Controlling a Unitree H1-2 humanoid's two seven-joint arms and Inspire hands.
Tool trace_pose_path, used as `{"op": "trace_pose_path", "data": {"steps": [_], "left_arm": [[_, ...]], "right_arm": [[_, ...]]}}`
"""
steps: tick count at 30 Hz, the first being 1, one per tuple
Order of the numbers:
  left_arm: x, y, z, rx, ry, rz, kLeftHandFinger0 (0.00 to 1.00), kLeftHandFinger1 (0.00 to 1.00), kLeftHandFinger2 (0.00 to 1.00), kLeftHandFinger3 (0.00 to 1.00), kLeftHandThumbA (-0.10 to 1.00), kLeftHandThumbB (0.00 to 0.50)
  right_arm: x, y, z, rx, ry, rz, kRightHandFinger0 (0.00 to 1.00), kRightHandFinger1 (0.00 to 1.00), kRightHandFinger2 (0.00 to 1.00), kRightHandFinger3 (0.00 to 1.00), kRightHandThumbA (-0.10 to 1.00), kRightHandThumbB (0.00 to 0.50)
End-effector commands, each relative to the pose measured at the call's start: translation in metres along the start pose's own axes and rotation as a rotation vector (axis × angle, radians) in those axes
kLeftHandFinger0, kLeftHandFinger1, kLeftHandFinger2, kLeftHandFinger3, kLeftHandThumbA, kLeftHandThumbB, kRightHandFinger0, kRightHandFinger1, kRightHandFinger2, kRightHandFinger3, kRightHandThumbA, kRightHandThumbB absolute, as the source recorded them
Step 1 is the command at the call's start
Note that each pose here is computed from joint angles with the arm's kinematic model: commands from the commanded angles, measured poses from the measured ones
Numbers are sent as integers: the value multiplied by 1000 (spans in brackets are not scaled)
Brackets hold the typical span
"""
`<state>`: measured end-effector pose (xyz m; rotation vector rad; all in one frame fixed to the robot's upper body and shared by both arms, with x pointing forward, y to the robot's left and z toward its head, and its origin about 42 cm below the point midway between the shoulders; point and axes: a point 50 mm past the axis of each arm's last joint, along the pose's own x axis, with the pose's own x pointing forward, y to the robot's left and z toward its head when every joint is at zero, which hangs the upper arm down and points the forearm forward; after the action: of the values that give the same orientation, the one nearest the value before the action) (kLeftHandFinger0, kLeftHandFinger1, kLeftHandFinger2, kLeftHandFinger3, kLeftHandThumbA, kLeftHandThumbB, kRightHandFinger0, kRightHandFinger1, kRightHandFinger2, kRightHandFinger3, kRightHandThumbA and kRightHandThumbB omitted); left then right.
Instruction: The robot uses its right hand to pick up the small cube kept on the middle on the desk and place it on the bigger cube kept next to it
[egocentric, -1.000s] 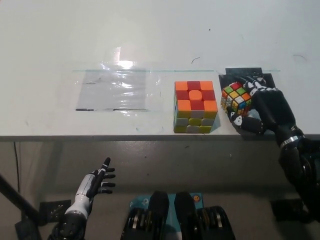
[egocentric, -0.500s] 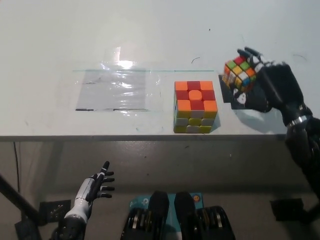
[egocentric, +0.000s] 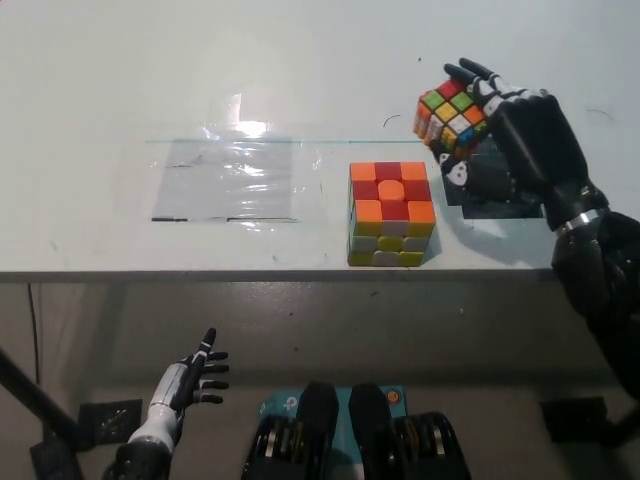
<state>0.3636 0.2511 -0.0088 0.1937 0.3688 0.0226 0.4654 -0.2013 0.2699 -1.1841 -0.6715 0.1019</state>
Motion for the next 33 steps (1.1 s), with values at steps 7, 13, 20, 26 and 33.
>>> {"op": "trace_pose_path", "data": {"steps": [7, 13, 20, 26, 33], "left_arm": [[4, 4, 11, 19, -48, 12, 618, 623, 691, 674, 944, 122], [5, 4, 11, -8, -54, 7, 596, 596, 672, 681, 927, 110], [7, 4, 17, -1, -63, 21, 623, 632, 707, 668, 939, 113], [7, 4, 16, -9, -69, 14, 634, 636, 709, 712, 950, 107], [8, 4, 19, -16, -65, 22, 616, 623, 690, 688, 954, 113]], "right_arm": [[24, -12, 37, 64, -81, -64, 0, 37, 444, 333, -100, 257], [17, 5, 47, 95, -94, -34, 0, 0, 381, 300, -100, 212], [15, 13, 47, 100, -57, -17, 0, 9, 372, 168, -100, 132], [7, 22, 40, 93, -44, 19, 0, 58, 458, 206, -100, 56], [4, 20, 35, 66, -49, 29, 0, 5, 367, 186, -100, 88]]}}
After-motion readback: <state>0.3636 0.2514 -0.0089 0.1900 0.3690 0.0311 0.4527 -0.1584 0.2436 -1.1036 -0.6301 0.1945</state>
